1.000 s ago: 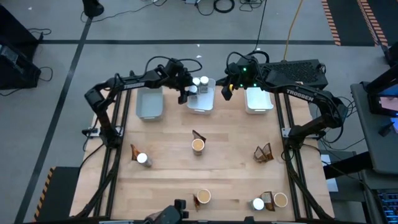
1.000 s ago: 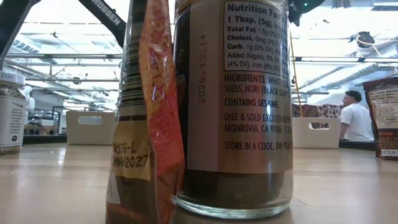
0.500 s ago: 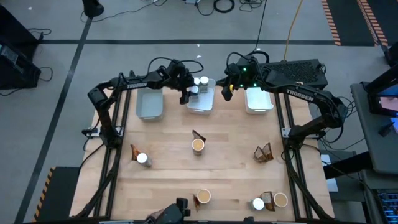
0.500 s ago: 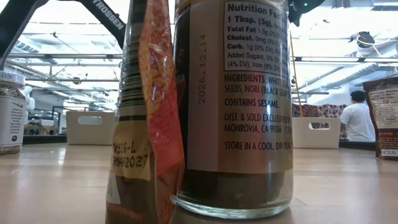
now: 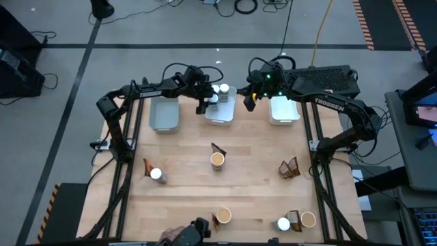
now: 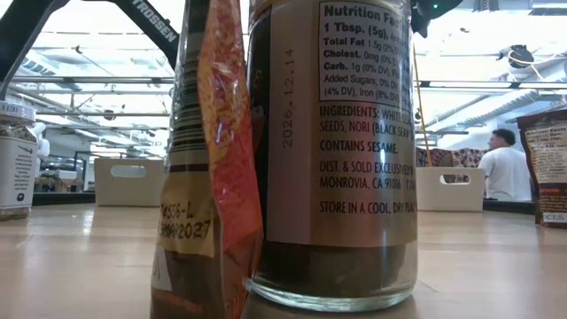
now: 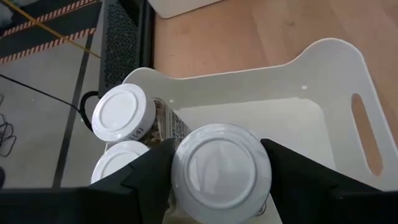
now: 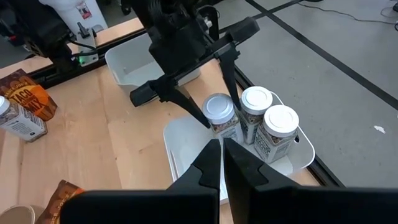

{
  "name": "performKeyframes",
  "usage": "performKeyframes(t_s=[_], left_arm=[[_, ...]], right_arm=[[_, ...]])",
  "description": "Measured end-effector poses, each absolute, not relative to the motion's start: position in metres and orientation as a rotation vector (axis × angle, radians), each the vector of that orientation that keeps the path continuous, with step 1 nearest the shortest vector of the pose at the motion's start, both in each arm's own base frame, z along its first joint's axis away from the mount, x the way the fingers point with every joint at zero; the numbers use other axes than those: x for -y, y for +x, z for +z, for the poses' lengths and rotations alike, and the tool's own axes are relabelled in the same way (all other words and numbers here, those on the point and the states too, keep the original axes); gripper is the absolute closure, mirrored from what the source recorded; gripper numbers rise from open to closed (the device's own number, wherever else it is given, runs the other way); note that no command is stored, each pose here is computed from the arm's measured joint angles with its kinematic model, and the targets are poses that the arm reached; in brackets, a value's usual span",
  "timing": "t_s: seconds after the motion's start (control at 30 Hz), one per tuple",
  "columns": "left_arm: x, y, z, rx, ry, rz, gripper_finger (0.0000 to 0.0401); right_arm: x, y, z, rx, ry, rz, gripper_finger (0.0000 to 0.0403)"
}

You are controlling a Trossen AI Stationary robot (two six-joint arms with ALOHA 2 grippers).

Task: Sort spices by type
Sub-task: Put the white seasoning bottle into the left white bin

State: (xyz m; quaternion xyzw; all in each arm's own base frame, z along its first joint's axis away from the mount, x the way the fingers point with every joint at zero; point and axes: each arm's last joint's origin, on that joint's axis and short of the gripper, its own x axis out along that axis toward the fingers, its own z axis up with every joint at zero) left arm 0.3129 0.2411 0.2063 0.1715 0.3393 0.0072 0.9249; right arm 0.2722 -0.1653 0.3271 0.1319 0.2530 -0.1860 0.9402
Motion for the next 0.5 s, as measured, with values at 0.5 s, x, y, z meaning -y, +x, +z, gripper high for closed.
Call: performKeyframes(t_s=[0.5], left_arm=[[-0.2406, 0.3112, 0.2032, -0.775, 0.357, 0.073, 0.0164]], right_arm=[[0.1652, 0.2720, 0.3270, -0.518, 0.270, -0.380, 0.0403]])
